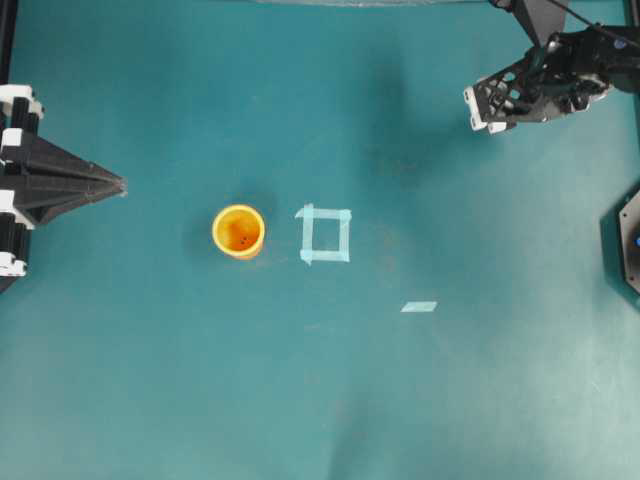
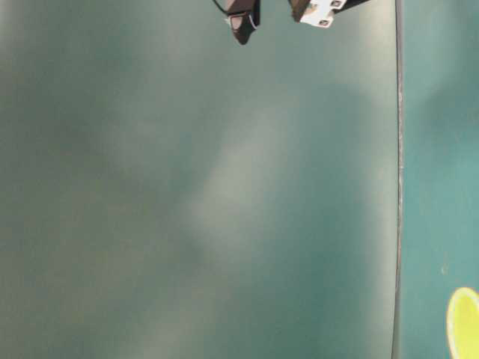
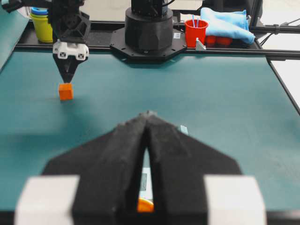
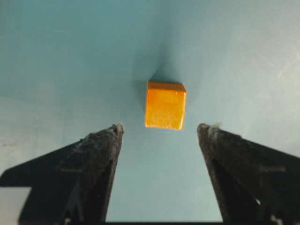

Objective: Lift the orange block with right arm.
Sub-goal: 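Lift the held cube upward and back with the right gripper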

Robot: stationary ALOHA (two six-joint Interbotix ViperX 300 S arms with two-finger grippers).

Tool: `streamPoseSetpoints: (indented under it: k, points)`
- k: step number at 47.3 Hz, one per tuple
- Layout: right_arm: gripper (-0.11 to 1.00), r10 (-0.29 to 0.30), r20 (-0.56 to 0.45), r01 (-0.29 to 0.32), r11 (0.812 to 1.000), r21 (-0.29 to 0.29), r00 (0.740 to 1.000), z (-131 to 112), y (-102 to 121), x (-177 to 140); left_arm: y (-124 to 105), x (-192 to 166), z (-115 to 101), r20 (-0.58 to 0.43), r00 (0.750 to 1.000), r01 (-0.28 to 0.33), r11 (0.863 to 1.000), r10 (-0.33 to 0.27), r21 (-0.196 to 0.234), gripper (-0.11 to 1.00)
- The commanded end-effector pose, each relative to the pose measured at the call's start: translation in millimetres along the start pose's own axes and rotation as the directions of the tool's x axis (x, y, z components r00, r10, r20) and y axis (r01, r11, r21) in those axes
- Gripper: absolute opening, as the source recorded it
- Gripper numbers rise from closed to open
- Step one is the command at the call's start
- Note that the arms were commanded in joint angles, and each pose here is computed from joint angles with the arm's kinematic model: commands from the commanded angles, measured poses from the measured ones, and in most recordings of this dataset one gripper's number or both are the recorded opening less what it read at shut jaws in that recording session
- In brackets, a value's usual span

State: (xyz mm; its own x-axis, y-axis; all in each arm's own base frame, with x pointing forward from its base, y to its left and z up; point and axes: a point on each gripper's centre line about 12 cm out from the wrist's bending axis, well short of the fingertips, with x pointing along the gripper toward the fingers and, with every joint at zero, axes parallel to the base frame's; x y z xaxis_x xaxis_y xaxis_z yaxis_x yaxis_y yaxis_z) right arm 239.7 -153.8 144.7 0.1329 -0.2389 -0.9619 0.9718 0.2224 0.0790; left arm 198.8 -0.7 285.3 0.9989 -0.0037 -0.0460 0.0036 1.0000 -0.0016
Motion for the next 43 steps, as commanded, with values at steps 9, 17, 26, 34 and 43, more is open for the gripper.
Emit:
streamPoseSetpoints:
  k: [9, 17, 26, 34, 43]
  points:
    - [0.65, 0.015, 0.011, -0.015, 1.0, 0.005, 1.0, 6.1, 3.8, 10.8, -0.4, 1.8, 11.1, 0.028, 1.0, 0.002, 1.0, -0.002, 0.002, 0.0]
    - [0.65, 0.005, -0.004, -0.005, 1.0, 0.005, 1.0, 4.3, 3.1, 22.0, -0.4, 1.8, 11.1, 0.028, 1.0, 0.002, 1.0, -0.002, 0.002, 0.0]
    - [0.65, 0.009, -0.001, -0.009, 1.0, 0.01, 1.0, 6.7, 2.8, 28.5, -0.4, 1.8, 11.1, 0.028, 1.0, 0.002, 1.0, -0.002, 0.002, 0.0]
    - [0.64, -0.002, -0.007, 0.002, 1.0, 0.016, 1.0, 7.7, 0.5, 32.4, -0.4, 1.8, 11.1, 0.028, 1.0, 0.002, 1.0, -0.002, 0.002, 0.0]
    - [0.63, -0.004, -0.008, 0.005, 1.0, 0.022, 1.0, 8.8, -0.8, 33.0, -0.3, 1.8, 9.1, 0.011, 1.0, 0.002, 1.0, -0.002, 0.002, 0.0]
